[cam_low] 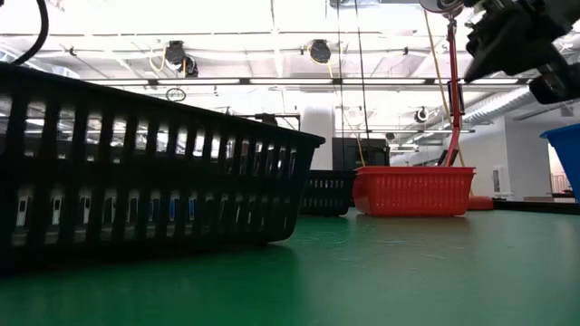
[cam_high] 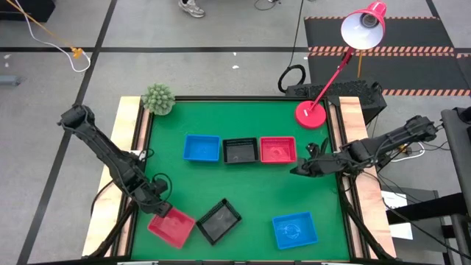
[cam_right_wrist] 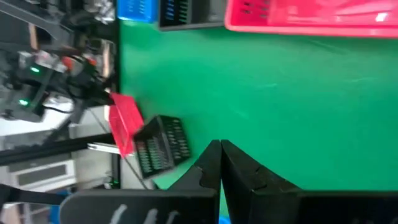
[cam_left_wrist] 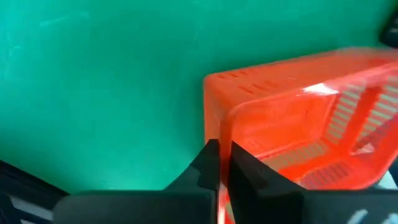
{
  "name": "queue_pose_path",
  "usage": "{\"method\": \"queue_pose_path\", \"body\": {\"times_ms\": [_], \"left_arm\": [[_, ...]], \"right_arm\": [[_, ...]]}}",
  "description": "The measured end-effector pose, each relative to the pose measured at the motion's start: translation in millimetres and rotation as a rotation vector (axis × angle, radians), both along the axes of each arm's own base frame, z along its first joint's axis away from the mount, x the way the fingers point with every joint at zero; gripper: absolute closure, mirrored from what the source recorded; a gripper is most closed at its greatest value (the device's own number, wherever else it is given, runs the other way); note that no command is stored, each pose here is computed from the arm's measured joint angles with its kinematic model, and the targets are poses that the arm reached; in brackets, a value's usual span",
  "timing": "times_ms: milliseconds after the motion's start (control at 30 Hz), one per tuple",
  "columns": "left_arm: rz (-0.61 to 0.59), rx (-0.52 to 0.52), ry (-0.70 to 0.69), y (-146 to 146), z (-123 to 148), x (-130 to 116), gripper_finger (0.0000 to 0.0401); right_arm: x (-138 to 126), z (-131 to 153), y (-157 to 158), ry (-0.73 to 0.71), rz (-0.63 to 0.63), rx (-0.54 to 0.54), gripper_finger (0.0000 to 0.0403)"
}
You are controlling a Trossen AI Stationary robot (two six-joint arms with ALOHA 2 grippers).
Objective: Stack baskets by color
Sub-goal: Stack the bottom orange bin on the top stacked orange bins
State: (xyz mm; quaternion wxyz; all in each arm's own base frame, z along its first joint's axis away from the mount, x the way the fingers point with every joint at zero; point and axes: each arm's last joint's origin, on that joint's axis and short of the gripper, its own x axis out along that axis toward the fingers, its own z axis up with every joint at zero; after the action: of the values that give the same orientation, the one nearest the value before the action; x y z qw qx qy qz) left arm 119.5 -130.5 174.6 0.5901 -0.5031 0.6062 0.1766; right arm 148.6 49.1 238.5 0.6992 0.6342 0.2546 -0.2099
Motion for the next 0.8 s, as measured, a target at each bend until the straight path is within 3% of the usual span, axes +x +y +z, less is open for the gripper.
{"method": "queue_pose_path", "body": {"times_ms": [167, 333, 533, 800], "left_arm": [[0.023, -0.019, -0.004, 0.8, 20.6, 5.1, 0.0393], [0.084, 0.062, 0.032, 14.0, 59.3, 6.3, 0.0394], [0.22, 0.263, -0.044, 40.9, 112.8, 8.8, 0.0394], [0.374, 0.545, -0.239, 80.7, 159.7, 25.1, 0.0394]], "right_arm": [[15.9, 6.8, 2.5, -0.077, -0.021, 0.012, 0.0403], [39.9, 35.5, -0.5, -0.089, -0.019, -0.068, 0.0403], [74.6, 70.3, -12.0, -0.092, -0.046, -0.203, 0.0403], [130.6, 113.2, -24.3, -0.195, 0.055, -0.526, 0.0377]]}}
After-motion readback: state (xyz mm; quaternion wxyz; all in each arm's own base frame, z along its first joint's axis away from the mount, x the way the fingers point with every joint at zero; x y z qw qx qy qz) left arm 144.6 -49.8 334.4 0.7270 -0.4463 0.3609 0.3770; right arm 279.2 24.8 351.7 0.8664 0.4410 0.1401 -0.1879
